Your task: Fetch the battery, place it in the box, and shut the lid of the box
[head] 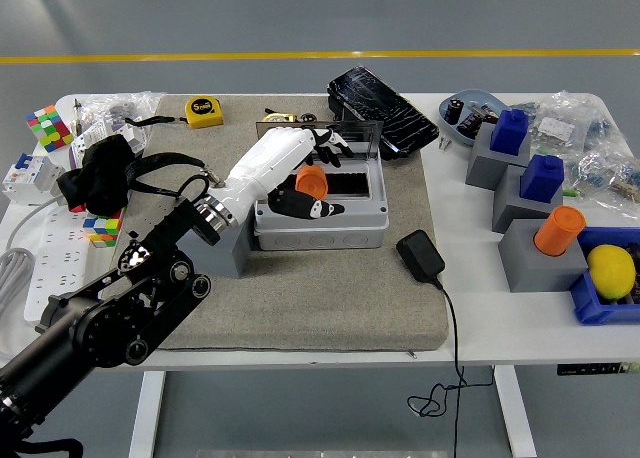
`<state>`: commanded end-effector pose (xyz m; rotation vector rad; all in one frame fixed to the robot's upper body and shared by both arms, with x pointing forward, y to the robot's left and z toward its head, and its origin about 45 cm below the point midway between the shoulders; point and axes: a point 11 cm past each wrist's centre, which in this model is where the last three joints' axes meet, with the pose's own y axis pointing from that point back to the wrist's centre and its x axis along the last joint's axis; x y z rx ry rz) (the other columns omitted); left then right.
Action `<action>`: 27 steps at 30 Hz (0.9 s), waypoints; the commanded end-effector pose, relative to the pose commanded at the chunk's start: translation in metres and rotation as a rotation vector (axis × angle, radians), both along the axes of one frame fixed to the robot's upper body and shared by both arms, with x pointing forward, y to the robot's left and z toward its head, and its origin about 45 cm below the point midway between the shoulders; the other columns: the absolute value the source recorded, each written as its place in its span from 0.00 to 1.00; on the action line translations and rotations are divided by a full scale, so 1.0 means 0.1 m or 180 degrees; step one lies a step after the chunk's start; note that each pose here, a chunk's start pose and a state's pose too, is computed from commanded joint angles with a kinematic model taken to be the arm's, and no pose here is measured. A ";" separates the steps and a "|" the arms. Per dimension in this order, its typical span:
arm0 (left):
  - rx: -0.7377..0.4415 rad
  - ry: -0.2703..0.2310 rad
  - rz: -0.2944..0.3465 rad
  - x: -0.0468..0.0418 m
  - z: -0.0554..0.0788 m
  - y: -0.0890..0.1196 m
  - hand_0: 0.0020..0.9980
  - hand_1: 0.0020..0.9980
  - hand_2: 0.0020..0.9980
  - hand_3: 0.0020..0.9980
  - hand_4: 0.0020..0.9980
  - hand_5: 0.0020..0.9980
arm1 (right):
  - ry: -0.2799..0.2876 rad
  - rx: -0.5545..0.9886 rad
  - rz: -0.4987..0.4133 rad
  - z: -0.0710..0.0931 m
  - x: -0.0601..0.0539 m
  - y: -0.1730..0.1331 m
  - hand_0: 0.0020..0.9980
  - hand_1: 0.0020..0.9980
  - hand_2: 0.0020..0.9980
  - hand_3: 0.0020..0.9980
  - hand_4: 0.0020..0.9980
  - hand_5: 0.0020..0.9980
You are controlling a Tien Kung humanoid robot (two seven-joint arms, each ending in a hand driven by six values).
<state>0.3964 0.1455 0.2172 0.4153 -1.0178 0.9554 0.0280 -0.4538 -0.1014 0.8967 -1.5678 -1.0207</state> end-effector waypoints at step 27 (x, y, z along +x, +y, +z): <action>0.0051 0.0245 -0.0034 -0.102 -0.26 -0.04 0.38 0.53 0.49 0.53 1.00 0.16 | 0.0002 -0.0001 -0.0002 0.00 -0.02 0.00 0.63 0.64 0.67 0.57 0.99 0.51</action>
